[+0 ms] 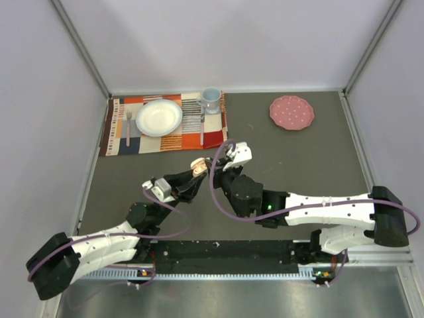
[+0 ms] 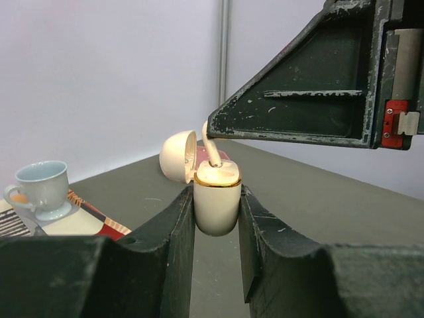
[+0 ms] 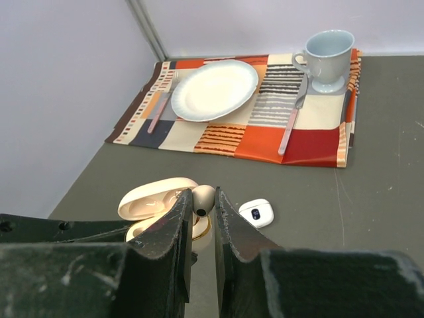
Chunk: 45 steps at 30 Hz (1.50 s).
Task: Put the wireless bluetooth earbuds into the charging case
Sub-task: Insert the right earbud into the right side groove of the charging case.
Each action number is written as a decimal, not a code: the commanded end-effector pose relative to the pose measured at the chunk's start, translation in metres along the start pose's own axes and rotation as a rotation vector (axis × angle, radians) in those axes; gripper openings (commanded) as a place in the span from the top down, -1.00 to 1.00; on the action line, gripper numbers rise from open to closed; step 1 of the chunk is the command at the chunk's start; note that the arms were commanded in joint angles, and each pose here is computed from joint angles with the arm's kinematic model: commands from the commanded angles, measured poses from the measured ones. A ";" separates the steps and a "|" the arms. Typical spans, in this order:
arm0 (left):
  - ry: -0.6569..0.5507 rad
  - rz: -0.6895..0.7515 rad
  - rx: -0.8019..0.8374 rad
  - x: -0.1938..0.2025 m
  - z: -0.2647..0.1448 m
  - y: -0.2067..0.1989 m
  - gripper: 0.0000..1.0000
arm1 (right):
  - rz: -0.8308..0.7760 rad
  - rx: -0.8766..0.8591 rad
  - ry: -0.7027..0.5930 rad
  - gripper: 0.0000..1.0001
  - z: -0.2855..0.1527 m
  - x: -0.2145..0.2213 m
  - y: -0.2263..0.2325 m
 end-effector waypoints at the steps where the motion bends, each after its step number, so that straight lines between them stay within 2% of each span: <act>1: -0.330 -0.022 -0.069 -0.080 0.002 0.015 1.00 | -0.056 -0.001 0.004 1.00 0.000 0.008 0.001; 11: -0.322 -0.021 -0.075 -0.079 0.004 0.016 1.00 | -0.130 -0.018 -0.009 0.99 -0.001 0.013 0.000; 39: -0.292 -0.002 -0.104 -0.074 0.003 0.020 1.00 | -0.141 -0.125 0.050 0.80 -0.008 0.027 0.015; 45: -0.273 0.003 -0.097 -0.070 0.005 0.019 1.00 | -0.116 -0.159 0.053 0.60 -0.011 0.019 0.024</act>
Point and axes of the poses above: each gripper's point midway between its finger pads, its own z axis out along the fingers, its own y axis along the line the jaws close on, x = y × z, the point moved 2 cm from there along -z, back along the fingers, and after that the axes turned 10 degrees about z, right-handed, at the moved point
